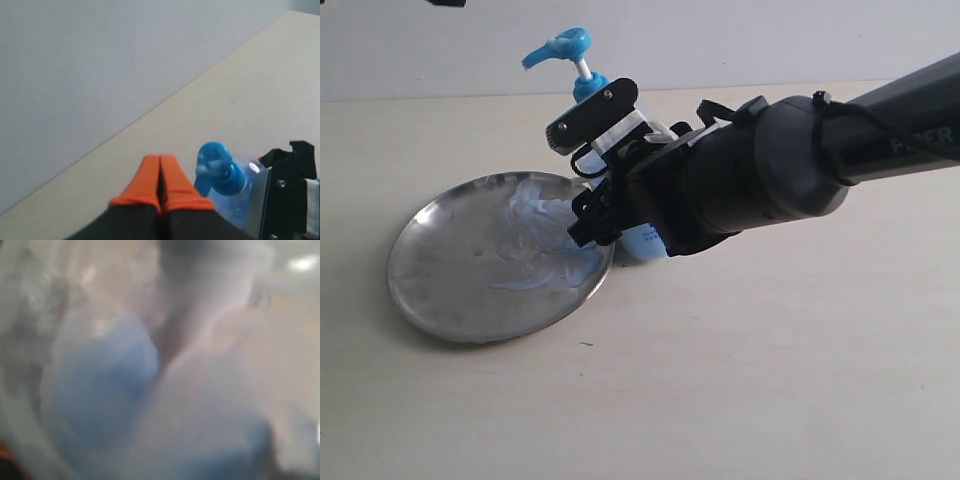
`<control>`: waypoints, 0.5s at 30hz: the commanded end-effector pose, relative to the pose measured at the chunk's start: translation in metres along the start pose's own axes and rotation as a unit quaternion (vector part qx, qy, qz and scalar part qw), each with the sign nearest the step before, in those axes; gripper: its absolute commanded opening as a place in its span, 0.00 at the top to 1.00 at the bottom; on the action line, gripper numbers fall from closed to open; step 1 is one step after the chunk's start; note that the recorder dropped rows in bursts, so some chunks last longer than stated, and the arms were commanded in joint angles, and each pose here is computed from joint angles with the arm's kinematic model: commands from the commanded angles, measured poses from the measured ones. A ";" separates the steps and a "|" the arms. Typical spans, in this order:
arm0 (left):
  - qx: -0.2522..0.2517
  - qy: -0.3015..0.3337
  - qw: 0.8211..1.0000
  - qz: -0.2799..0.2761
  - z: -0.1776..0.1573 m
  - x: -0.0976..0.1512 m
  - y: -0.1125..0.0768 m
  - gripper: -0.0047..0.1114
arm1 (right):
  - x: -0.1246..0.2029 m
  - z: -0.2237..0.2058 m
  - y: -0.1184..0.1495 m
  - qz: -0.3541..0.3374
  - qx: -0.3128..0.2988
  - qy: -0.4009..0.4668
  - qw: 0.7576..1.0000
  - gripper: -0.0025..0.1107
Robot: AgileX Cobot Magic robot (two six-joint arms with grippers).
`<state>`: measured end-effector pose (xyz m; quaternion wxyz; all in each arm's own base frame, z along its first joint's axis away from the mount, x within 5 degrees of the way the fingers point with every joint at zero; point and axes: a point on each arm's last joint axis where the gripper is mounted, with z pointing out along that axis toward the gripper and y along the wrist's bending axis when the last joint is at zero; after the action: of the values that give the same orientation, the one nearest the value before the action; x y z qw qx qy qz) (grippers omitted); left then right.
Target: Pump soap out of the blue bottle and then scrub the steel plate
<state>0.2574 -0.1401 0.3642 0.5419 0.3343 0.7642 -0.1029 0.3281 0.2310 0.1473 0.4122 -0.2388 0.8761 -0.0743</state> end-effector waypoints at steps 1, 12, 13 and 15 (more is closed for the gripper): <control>-0.032 -0.008 0.999 -0.028 -0.011 0.019 0.004 0.96 | 0.007 0.005 0.010 0.006 -0.025 0.009 1.000 0.98; -0.045 0.019 0.996 -0.069 -0.025 0.066 -0.006 0.96 | -0.005 -0.001 -0.013 0.052 -0.031 -0.012 0.998 0.98; -0.045 0.020 0.996 -0.073 -0.026 0.070 -0.007 0.96 | -0.006 -0.002 -0.016 0.056 -0.032 -0.013 0.998 0.98; -0.046 0.023 0.996 -0.079 -0.027 0.076 -0.009 0.96 | -0.007 -0.002 -0.020 0.060 -0.029 -0.015 0.998 0.98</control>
<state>0.2207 -0.1061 0.3086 0.5237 0.2696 0.8023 -0.0966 0.3362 0.2195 0.1512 0.4133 -0.1986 0.8880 -0.0351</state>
